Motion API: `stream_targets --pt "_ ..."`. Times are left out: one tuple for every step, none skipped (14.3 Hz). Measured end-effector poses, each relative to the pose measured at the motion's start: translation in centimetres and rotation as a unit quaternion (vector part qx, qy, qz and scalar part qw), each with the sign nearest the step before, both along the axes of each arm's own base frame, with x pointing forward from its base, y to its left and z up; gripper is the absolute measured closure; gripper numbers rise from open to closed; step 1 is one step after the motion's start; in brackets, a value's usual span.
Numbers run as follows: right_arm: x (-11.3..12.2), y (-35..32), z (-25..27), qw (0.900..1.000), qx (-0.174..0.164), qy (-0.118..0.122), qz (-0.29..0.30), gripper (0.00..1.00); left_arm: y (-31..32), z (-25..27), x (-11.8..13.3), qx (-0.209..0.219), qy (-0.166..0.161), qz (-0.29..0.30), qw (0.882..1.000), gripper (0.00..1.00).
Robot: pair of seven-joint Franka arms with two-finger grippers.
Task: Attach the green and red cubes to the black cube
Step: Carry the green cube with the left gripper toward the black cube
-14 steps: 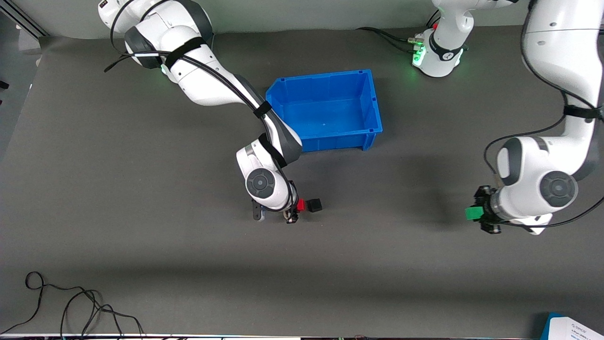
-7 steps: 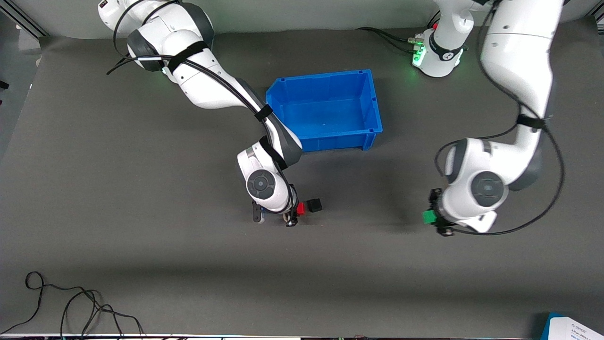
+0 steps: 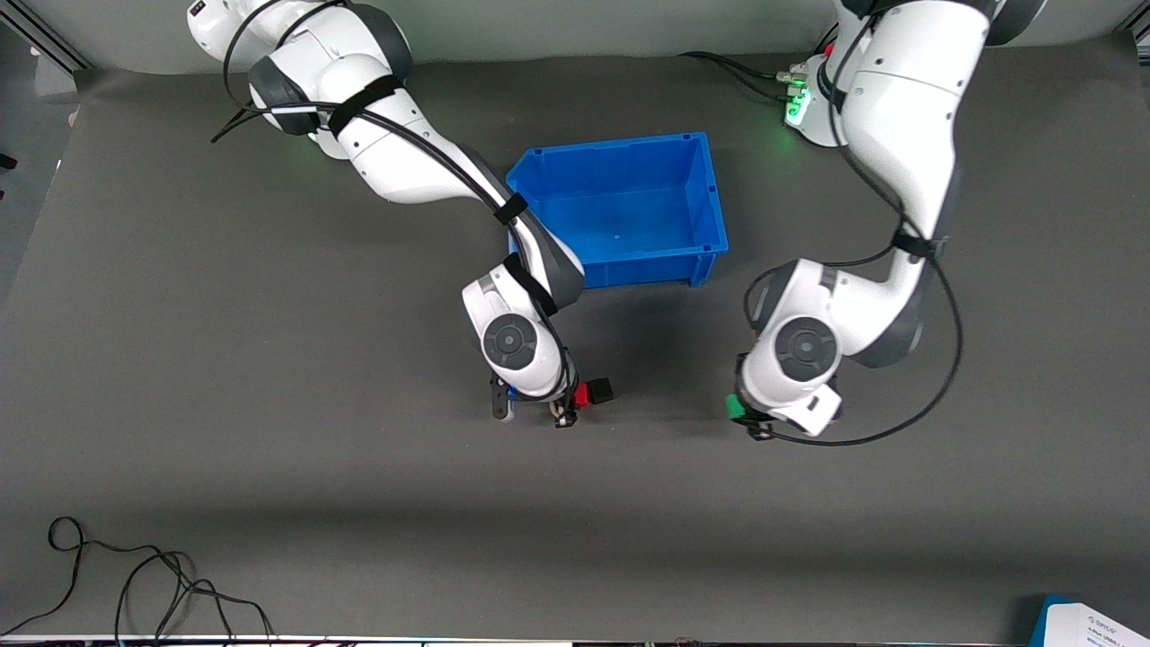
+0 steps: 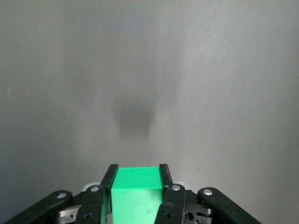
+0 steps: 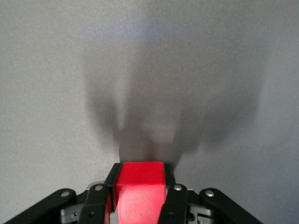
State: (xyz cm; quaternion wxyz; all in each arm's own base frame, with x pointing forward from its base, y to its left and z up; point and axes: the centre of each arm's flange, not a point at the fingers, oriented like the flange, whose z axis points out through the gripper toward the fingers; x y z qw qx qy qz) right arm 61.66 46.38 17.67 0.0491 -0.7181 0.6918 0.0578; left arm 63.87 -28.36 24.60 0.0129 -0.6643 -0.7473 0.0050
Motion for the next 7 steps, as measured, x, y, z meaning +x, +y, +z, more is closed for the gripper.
stream_targets --pt "0.0 0.1 0.0 1.000 0.000 0.000 0.000 0.61 -1.3 -0.2 -0.3 -0.004 0.000 0.000 1.000 0.63" --pt "0.0 0.0 0.0 1.000 0.000 -0.001 0.000 0.61 -2.5 -0.4 -0.6 -0.006 0.000 0.001 1.000 0.63" --pt "0.1 0.0 0.1 1.000 -0.001 -0.001 -0.001 0.61 -3.7 -0.5 -0.9 -0.007 0.000 0.001 1.000 0.63" --pt "0.2 -0.1 0.2 1.000 -0.001 -0.003 -0.001 0.61 -4.7 -0.7 -1.2 -0.008 0.000 0.001 1.000 0.63" --pt "0.3 0.0 0.4 1.000 0.000 -0.005 -0.001 0.61 -5.7 -1.0 -1.6 -0.008 0.000 -0.001 1.000 0.63" --pt "0.4 0.0 0.6 1.000 0.002 -0.007 -0.002 0.61 -6.7 -1.3 -2.0 -0.008 0.001 -0.005 1.000 0.63" --pt "0.5 0.1 0.8 1.000 0.004 -0.009 -0.003 0.61 -7.6 -1.8 -2.4 -0.008 0.002 -0.008 1.000 0.63"
